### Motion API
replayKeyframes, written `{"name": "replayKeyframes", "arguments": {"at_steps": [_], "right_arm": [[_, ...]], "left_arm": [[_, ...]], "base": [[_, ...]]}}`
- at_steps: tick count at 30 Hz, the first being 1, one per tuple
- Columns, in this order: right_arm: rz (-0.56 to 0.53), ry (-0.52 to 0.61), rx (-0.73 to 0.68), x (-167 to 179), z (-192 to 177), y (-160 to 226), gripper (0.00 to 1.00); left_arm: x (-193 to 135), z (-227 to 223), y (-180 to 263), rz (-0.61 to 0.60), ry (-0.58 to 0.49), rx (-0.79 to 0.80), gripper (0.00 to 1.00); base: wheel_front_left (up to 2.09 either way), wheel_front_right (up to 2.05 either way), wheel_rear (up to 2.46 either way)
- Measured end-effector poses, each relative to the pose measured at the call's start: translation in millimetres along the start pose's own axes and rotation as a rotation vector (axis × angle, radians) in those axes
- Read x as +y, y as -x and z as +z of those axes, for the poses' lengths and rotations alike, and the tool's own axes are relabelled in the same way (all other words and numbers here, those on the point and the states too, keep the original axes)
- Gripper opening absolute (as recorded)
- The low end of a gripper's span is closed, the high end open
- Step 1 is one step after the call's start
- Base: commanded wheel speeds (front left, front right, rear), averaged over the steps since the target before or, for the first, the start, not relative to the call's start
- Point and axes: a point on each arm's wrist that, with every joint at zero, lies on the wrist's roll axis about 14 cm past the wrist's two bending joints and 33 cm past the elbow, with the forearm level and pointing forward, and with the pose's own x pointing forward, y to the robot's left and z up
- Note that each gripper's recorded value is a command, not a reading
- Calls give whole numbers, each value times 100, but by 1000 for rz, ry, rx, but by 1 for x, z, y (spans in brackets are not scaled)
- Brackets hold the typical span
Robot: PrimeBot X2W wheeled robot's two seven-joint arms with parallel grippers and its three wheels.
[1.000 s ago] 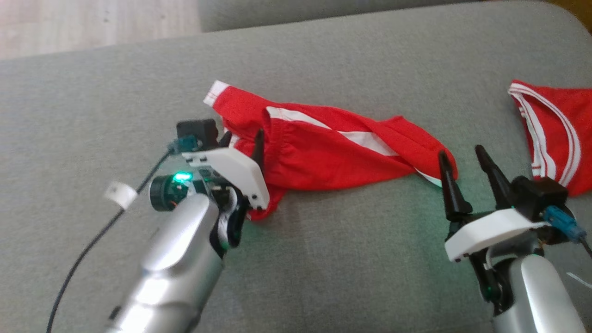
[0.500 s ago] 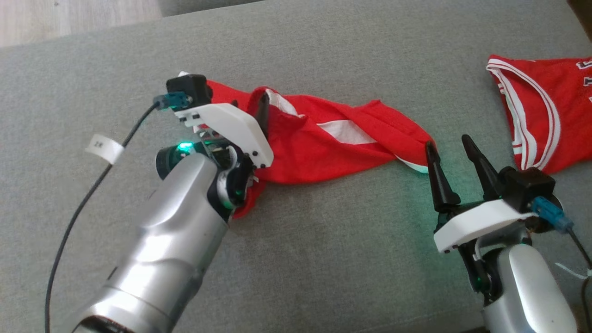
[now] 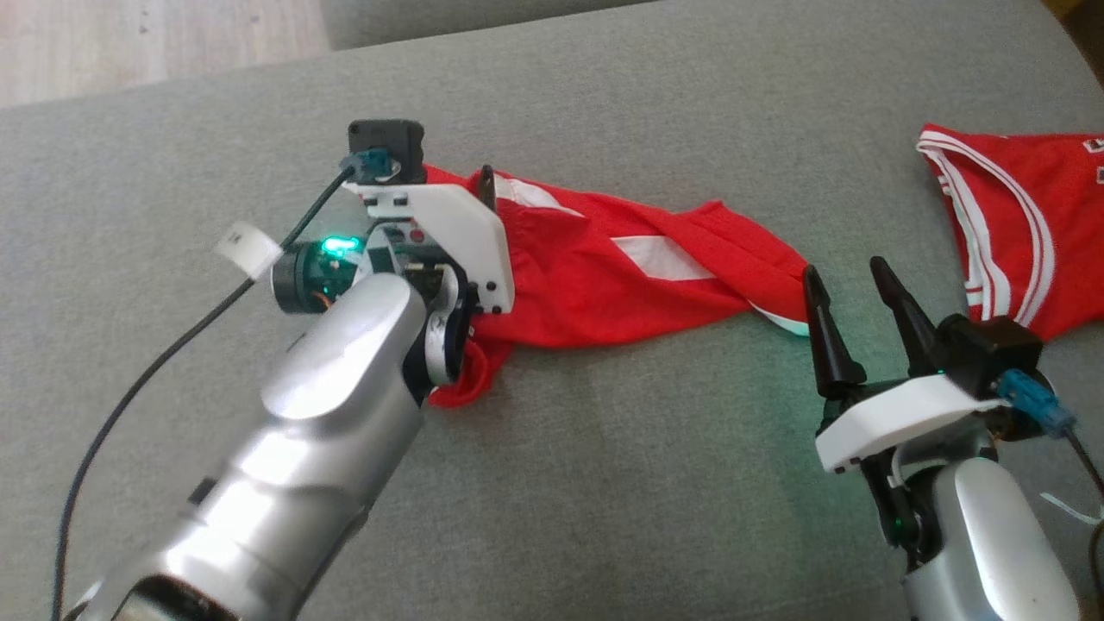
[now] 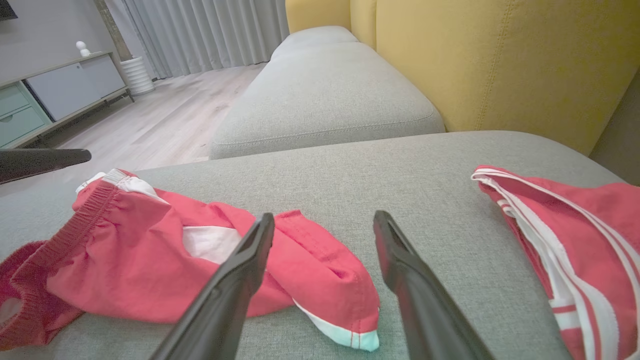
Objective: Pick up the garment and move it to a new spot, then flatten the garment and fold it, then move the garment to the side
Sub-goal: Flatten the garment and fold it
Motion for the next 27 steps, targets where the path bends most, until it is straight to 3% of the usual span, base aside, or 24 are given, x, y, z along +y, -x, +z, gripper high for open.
{"name": "replayKeyframes", "arguments": {"at_steps": [13, 20, 27], "right_arm": [[12, 3, 1, 4, 1, 2, 100], [-31, -7, 23, -10, -8, 6, 100], [-46, -17, 36, -15, -14, 6, 100]], "left_arm": [[-42, -10, 11, -149, 101, 47, 100], [-29, -29, -8, -92, 101, 120, 100], [-18, -17, -20, -65, 107, 120, 100]], "base": [[0, 0, 0], [0, 0, 0], [0, 0, 0]]}}
